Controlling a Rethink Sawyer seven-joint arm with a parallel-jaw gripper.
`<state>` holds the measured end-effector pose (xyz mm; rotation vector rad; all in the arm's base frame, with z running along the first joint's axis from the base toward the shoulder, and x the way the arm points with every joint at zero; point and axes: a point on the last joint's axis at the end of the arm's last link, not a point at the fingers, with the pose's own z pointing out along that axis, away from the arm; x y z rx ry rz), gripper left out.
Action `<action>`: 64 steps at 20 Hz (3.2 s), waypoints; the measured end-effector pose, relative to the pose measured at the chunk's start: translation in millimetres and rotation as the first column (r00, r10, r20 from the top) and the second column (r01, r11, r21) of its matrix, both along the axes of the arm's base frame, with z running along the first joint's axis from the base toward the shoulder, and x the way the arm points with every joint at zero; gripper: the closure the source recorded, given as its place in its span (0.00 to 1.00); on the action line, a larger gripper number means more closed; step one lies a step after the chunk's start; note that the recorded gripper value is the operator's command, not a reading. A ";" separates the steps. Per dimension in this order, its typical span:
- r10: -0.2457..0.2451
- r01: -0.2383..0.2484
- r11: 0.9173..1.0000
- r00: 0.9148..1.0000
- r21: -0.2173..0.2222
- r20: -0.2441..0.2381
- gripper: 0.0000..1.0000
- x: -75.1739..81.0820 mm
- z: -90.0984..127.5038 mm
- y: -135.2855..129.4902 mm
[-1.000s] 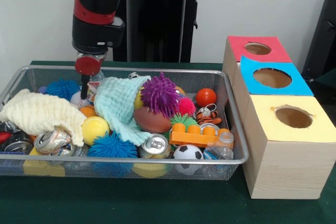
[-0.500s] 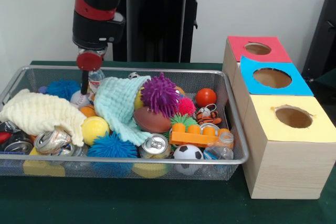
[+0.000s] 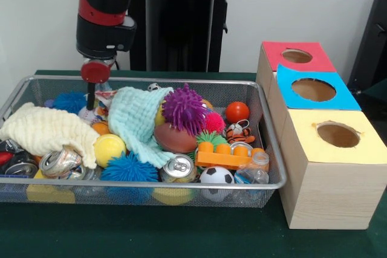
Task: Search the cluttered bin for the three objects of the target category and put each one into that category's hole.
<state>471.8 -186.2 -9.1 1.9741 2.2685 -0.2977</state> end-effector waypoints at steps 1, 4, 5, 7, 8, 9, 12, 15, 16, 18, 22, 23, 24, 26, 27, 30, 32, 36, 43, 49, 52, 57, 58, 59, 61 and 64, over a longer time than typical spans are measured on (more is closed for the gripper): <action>-0.003 0.003 1.000 1.000 0.000 0.000 0.00 -0.7 -0.5 -2.3; -0.006 0.006 1.000 1.000 -0.002 0.002 0.00 -1.0 -0.8 -8.3; -0.005 0.005 1.000 1.000 -0.003 0.003 0.00 -0.9 -0.9 -9.6; -0.003 0.003 1.000 1.000 -0.003 0.003 0.00 -1.0 -0.8 -10.2; 0.000 0.000 1.000 1.000 -0.003 0.003 0.00 -1.2 -0.9 -10.2; 0.003 -0.003 1.000 1.000 -0.003 0.002 0.00 -1.4 -0.9 -9.8; 0.006 -0.006 1.000 1.000 -0.003 0.002 0.00 -1.3 -0.9 -9.5; 0.010 -0.010 1.000 1.000 -0.004 0.002 0.00 -0.9 -0.7 -8.0; 0.013 -0.013 1.000 1.000 -0.005 0.001 0.00 -0.6 -0.6 -6.9; 0.017 -0.017 1.000 1.000 -0.006 0.000 0.00 -0.2 -0.5 -5.2; 0.024 -0.024 1.000 1.000 -0.006 0.000 0.00 1.1 -0.3 -2.0; 0.025 -0.025 1.000 1.000 -0.006 0.000 0.00 1.3 -0.3 -1.7; 0.025 -0.025 1.000 1.000 -0.006 0.000 1.00 1.5 -0.3 -1.4; 0.026 -0.026 1.000 1.000 -0.007 0.001 1.00 2.0 -0.3 -1.5; 0.026 -0.026 1.000 1.000 -0.007 0.002 1.00 2.1 -0.2 -1.5; 0.033 -0.033 0.999 0.999 -0.006 0.001 1.00 1.9 -0.4 -0.9; 0.039 -0.039 0.999 0.999 -0.006 0.000 1.00 1.5 -0.4 -0.2; 0.043 -0.043 0.999 0.999 -0.006 -0.001 1.00 1.2 -0.5 0.2; 0.052 -0.052 0.999 0.999 -0.008 -0.001 1.00 2.7 0.6 3.6; 0.090 -0.090 0.995 0.996 -0.036 -0.006 1.00 7.9 17.0 14.6; 0.112 -0.112 0.993 0.994 -0.034 -0.004 1.00 15.7 38.6 25.3; 0.116 -0.116 0.993 0.993 -0.006 0.020 1.00 28.0 73.5 31.9; 0.115 -0.115 0.993 0.993 -0.003 0.024 1.00 29.3 79.2 32.0; 0.113 -0.113 0.994 0.993 -0.001 0.028 1.00 30.6 84.8 32.0; 0.112 -0.112 0.994 0.993 0.000 0.034 1.00 32.1 95.7 32.2; 0.118 -0.118 0.993 0.992 -0.003 0.043 1.00 34.8 114.0 36.2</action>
